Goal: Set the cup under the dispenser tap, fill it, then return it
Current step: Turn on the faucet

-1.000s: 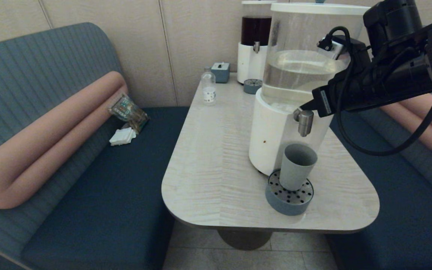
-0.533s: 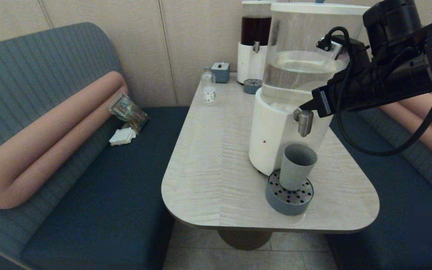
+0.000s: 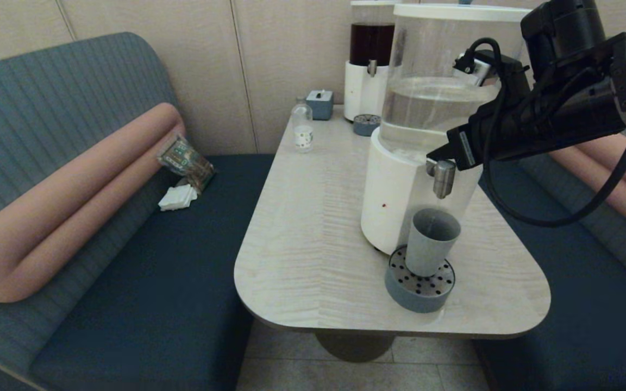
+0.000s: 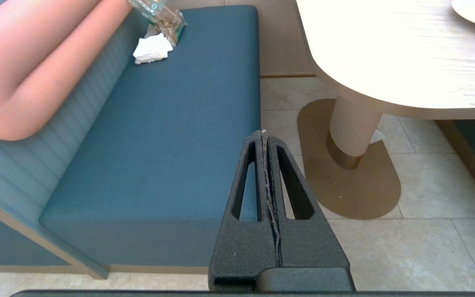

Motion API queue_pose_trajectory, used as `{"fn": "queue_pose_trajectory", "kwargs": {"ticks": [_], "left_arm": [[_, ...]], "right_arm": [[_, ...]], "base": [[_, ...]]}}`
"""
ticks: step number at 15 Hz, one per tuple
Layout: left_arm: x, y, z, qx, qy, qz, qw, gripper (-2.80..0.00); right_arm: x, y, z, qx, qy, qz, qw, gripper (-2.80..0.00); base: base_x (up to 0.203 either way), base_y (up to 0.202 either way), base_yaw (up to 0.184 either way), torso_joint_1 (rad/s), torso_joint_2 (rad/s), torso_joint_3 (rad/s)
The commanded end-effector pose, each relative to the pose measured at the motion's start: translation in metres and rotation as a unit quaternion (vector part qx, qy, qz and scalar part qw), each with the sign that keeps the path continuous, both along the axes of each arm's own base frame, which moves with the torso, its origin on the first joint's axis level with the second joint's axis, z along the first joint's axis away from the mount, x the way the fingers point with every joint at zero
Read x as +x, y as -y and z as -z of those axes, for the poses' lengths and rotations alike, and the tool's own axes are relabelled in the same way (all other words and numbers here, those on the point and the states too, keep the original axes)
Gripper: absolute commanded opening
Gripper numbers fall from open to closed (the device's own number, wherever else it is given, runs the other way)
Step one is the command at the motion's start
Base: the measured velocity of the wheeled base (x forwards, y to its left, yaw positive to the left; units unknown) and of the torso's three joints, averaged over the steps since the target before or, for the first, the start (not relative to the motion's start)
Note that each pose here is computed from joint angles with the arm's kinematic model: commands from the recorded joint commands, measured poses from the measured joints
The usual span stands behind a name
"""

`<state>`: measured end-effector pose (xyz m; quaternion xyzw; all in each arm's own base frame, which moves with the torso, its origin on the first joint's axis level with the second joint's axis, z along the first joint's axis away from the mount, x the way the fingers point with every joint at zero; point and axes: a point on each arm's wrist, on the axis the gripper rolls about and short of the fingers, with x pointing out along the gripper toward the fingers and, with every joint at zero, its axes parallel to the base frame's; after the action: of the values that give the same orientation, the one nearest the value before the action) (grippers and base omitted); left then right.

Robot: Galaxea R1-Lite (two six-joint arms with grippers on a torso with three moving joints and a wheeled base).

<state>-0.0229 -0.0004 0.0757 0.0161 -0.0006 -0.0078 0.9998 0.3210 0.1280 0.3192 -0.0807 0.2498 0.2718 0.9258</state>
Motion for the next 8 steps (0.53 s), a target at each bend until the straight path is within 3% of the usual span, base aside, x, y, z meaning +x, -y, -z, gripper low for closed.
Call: {"fn": "queue_pose_trajectory", "kwargs": {"ticks": [1, 8], "left_arm": [[-0.0001, 0.0000, -0.0002, -0.001, 0.000, 0.000, 1.0000, -2.80], [0.0000, 0.0000, -0.0002, 0.000, 0.000, 0.000, 1.0000, -2.80]], "right_arm": [[-0.0029, -0.0010, -0.0016, 0.000, 0.000, -0.003, 1.000, -2.80], [-0.0071, 0.0024, -0.0071, 0.005, 0.007, 0.006, 1.000, -2.80]], "base": [[0.000, 0.000, 0.000, 0.000, 0.00, 0.000], [0.000, 0.000, 0.000, 0.000, 0.00, 0.000]]}}
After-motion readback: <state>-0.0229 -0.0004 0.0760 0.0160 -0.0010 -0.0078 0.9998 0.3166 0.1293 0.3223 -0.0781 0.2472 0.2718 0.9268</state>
